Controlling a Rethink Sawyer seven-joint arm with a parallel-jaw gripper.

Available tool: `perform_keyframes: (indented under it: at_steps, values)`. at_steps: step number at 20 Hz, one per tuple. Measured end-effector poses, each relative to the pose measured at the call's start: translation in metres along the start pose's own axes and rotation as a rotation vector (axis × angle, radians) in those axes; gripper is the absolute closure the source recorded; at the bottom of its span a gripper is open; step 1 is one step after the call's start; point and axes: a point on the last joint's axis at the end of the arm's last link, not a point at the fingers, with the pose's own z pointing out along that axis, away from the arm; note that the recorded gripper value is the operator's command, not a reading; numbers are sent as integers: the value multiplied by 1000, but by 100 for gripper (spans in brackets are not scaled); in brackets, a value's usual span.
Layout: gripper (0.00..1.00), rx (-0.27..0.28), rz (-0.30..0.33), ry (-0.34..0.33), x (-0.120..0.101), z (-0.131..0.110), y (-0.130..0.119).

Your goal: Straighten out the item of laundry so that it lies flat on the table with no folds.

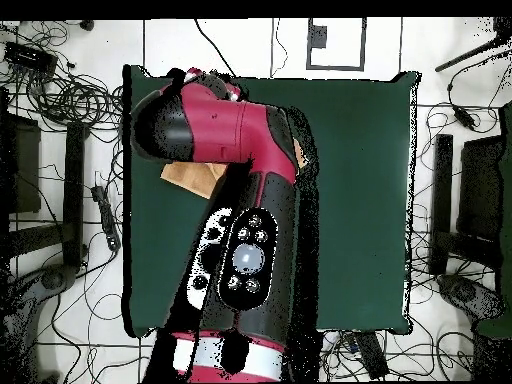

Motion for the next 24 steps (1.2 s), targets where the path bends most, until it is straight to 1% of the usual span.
perform_keyframes:
  at_steps: [2, 6, 11, 14, 18, 21, 24]
  values:
    - [0, -2, -6, 6, 0, 6, -5]
    - [0, -21, 5, 22, -2, 15, -11]
    - [0, -55, 33, 59, -7, 40, -32]
    - [0, -67, 33, 72, -9, 51, -46]
    - [0, -75, -8, 88, -10, 66, -68]
    - [0, -78, -75, 114, -9, 76, -84]
    - [0, -81, -134, 137, -6, 81, -91]
